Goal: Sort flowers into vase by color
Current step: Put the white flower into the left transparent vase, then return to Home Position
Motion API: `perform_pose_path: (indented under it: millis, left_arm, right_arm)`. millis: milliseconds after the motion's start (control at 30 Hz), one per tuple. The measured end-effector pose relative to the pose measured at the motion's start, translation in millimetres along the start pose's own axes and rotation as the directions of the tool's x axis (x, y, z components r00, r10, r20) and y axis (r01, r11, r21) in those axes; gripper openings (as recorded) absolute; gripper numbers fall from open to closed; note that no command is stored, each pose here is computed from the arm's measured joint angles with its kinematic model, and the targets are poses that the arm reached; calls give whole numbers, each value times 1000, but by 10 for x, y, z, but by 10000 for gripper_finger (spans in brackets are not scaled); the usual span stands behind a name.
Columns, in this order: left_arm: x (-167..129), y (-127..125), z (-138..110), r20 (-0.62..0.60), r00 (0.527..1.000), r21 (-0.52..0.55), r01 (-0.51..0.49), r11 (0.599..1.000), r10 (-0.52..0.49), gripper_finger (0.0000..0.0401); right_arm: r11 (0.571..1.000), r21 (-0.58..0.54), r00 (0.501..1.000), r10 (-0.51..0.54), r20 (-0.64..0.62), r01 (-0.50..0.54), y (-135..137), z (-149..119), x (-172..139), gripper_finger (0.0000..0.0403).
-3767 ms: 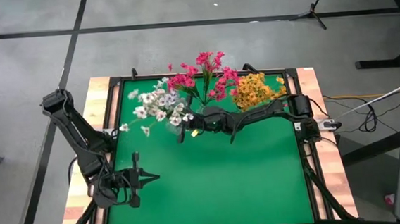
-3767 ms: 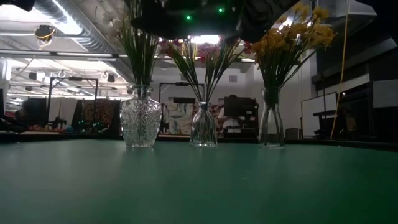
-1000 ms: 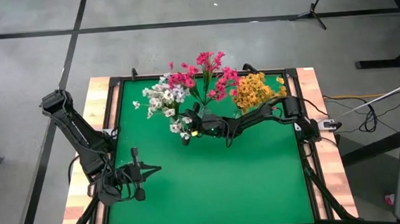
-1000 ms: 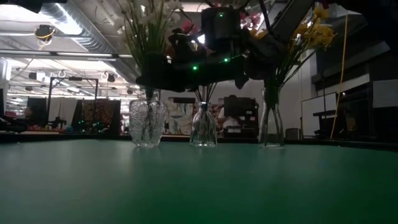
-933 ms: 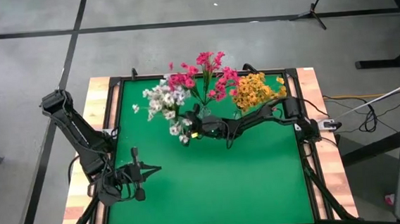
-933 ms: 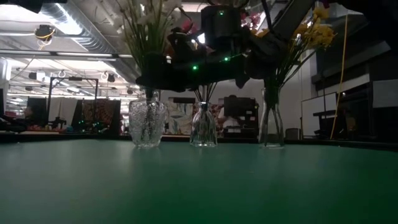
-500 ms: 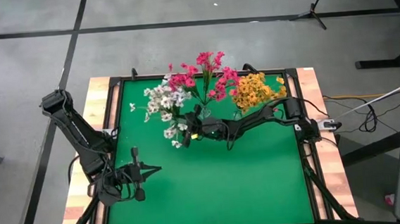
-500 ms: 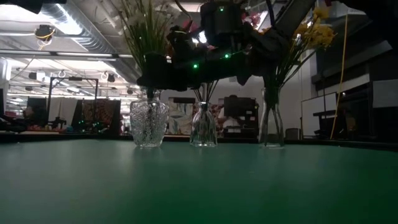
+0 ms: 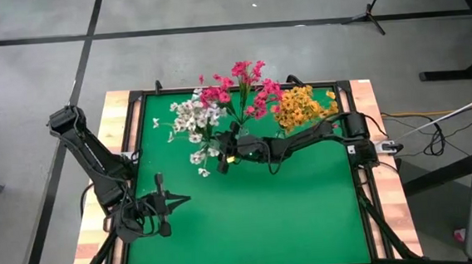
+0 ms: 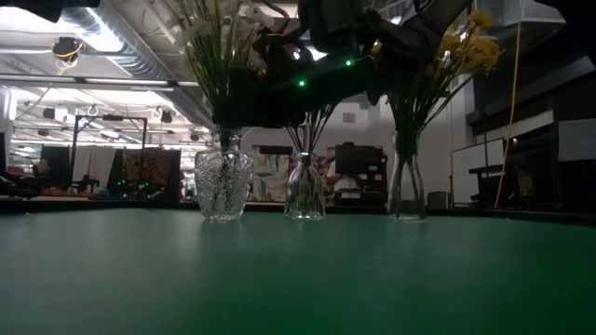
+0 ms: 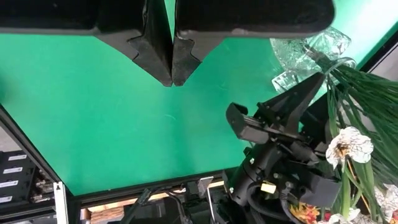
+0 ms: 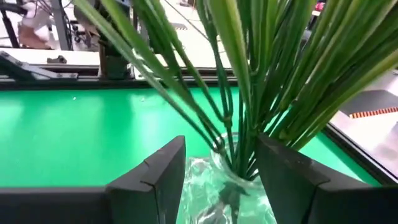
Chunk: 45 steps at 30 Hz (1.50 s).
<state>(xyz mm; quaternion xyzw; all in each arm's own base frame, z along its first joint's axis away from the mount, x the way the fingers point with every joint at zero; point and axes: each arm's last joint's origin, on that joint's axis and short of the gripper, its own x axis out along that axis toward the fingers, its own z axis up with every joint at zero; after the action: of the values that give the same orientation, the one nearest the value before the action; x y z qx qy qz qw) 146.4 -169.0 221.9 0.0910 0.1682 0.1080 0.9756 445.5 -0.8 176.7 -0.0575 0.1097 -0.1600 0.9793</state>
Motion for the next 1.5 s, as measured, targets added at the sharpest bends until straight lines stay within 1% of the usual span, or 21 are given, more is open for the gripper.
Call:
perform_pose_path:
  millis: [300, 500, 600, 667, 733, 833, 900, 1033, 1067, 1133, 1200, 1233, 1300, 1333, 1367, 1433, 1500]
  left_arm:
    - [-15, -12, 1, 2, 1000, -6, 13, 1000, -13, 0]
    - [-16, -16, 9, 5, 1000, -12, 17, 1000, -17, 0]
    - [-26, -4, 30, 14, 1000, -29, 18, 999, -18, 0]
    - [-41, 18, 69, 37, 999, -60, 7, 998, -5, 0]
    - [-58, 42, 122, 72, 997, -87, -19, 996, 25, 0]
    - [-90, 74, 192, 109, 993, -97, -36, 995, 46, 0]
    - [-105, 83, 232, 126, 991, -76, -38, 996, 48, 0]
    - [-132, 116, 299, 154, 986, 79, -73, 994, 60, 0]
    - [-139, 119, 325, 166, 984, 86, -82, 993, 67, 0]
    - [-166, 146, 402, 196, 976, 25, -97, 995, 90, 0]
    - [-211, 198, 513, 233, 965, -82, -106, 991, 123, 0]
    - [-238, 236, 563, 247, 961, -112, -103, 988, 128, 0]
    - [-296, 309, 634, 268, 956, -137, -88, 987, 122, 0]
    - [-327, 357, 667, 277, 953, -151, -81, 985, 120, 0]
    - [-360, 418, 703, 287, 950, -183, -71, 980, 123, 0]
    - [-413, 561, 772, 305, 944, -251, -52, 967, 129, 0]
    - [-452, 690, 824, 331, 938, -286, -10, 958, 108, 0]
  right_arm:
    - [999, -31, 999, 27, -31, -28, 144, 71, -111, 193]
    - [998, -58, 995, 28, -98, -34, 121, 193, -240, 193]
    - [996, -75, 989, 41, -142, -52, 108, 285, -347, 193]
    - [995, -80, 987, 51, -153, -64, 102, 374, -432, 193]
    - [992, -93, 982, 68, -177, -86, 107, 472, -554, 193]
    - [988, -104, 977, 91, -191, -112, 113, 647, -765, 193]
    - [986, -109, 978, 103, -184, -124, 121, 778, -922, 193]
    - [983, -125, 979, 113, -170, -135, 113, 1046, -1312, 193]
    - [982, -128, 980, 116, -165, -137, 104, 1113, -1422, 193]
    - [981, -129, 983, 124, -135, -142, 97, 1248, -1642, 193]
    - [982, -130, 987, 125, -104, -138, 72, 1378, -1884, 193]
    - [980, -131, 986, 137, -94, -149, 56, 1435, -2005, 193]
    - [973, -133, 981, 182, -68, -190, 22, 1545, -2252, 193]
    - [966, -154, 978, 201, -60, -208, -5, 1582, -2365, 193]
    - [961, -159, 974, 220, -51, -225, -39, 1617, -2479, 193]
    - [956, -138, 966, 254, -45, -257, -105, 1662, -2684, 193]
    - [958, -112, 965, 263, -15, -263, -179, 1714, -2848, 193]
